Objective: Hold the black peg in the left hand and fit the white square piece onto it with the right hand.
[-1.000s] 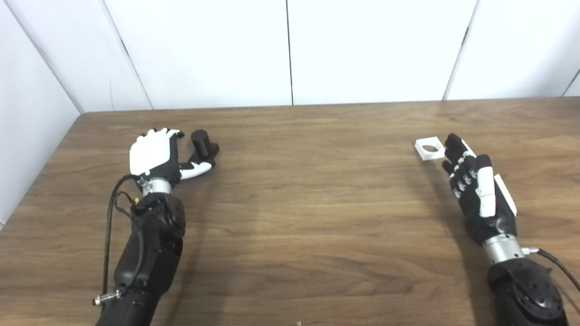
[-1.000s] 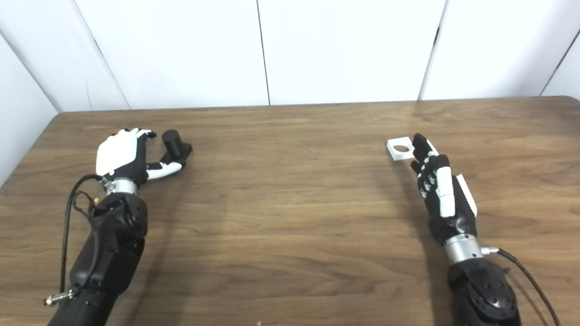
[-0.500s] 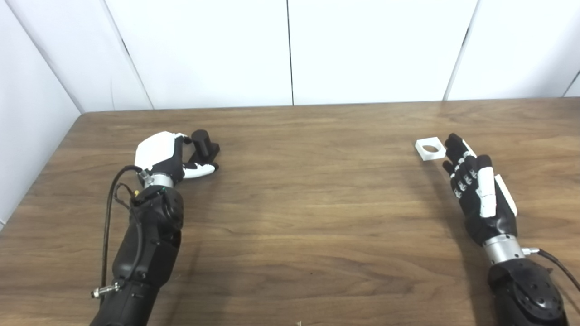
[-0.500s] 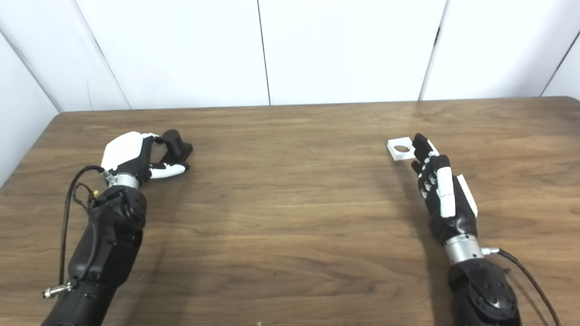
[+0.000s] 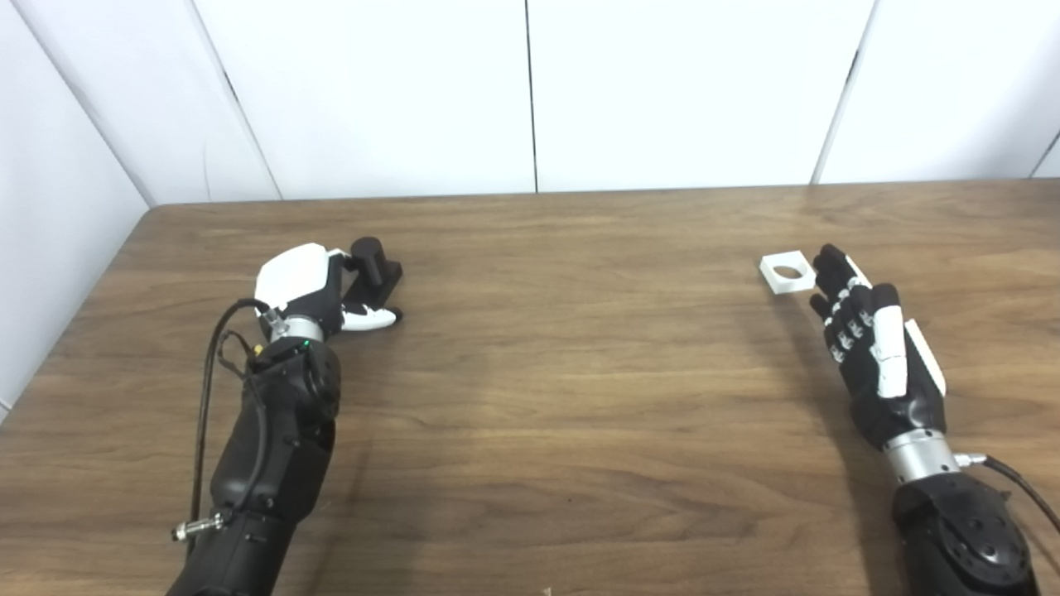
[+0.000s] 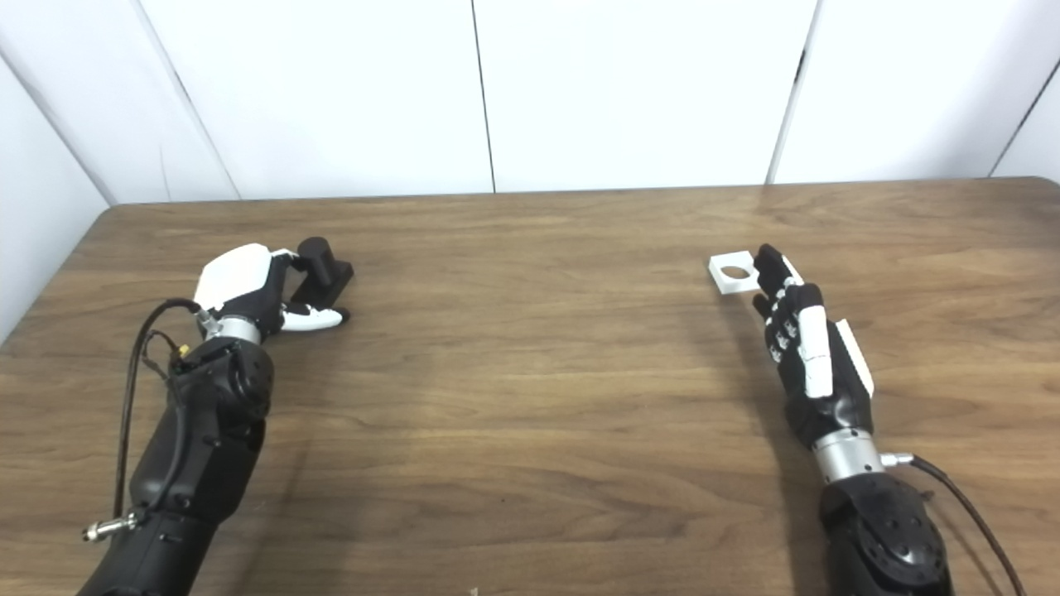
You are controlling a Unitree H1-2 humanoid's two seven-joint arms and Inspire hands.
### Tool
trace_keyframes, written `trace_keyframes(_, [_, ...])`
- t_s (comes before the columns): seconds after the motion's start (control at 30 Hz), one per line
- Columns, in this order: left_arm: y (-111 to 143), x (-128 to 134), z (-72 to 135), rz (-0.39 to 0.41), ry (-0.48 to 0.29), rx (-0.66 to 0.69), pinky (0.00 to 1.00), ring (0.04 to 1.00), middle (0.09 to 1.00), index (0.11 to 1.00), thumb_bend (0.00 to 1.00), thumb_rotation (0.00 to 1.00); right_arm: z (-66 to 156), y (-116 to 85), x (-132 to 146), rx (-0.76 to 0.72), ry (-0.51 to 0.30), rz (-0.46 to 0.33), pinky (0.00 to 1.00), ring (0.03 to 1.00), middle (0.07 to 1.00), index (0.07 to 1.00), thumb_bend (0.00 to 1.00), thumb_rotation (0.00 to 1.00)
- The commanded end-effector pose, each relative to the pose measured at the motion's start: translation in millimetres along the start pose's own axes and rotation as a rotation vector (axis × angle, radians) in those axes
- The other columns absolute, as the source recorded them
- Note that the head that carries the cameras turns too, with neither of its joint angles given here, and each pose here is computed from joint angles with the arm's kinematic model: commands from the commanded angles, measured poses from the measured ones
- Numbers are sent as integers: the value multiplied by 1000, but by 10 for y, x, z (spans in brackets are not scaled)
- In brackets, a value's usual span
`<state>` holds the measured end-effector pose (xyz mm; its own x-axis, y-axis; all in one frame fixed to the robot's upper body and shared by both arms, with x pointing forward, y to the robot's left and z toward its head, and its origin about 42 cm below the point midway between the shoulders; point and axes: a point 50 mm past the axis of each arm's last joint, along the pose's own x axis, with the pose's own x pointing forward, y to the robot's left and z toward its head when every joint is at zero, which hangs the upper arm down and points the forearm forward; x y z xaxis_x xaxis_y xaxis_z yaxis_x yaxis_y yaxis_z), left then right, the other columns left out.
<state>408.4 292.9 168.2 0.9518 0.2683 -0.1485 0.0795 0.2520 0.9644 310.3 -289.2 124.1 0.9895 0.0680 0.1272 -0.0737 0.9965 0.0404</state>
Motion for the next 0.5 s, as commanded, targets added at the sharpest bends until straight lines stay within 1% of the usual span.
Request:
trace_keyframes(0.0, [304,103,83,108,-18,32,948,953,890,772,763,380,-516,131,-387,84,159,-24,1000,1000,965,947,622,1000])
trace_keyframes(0.13, [286,115,78,118,-17,48,944,951,887,760,767,344,-520,130,-394,86,158,-26,1000,1000,963,944,614,1000])
trace_keyframes(0.47, [264,117,54,144,-19,57,950,950,883,721,769,263,-527,137,-406,81,158,-26,1000,1000,963,944,647,1000])
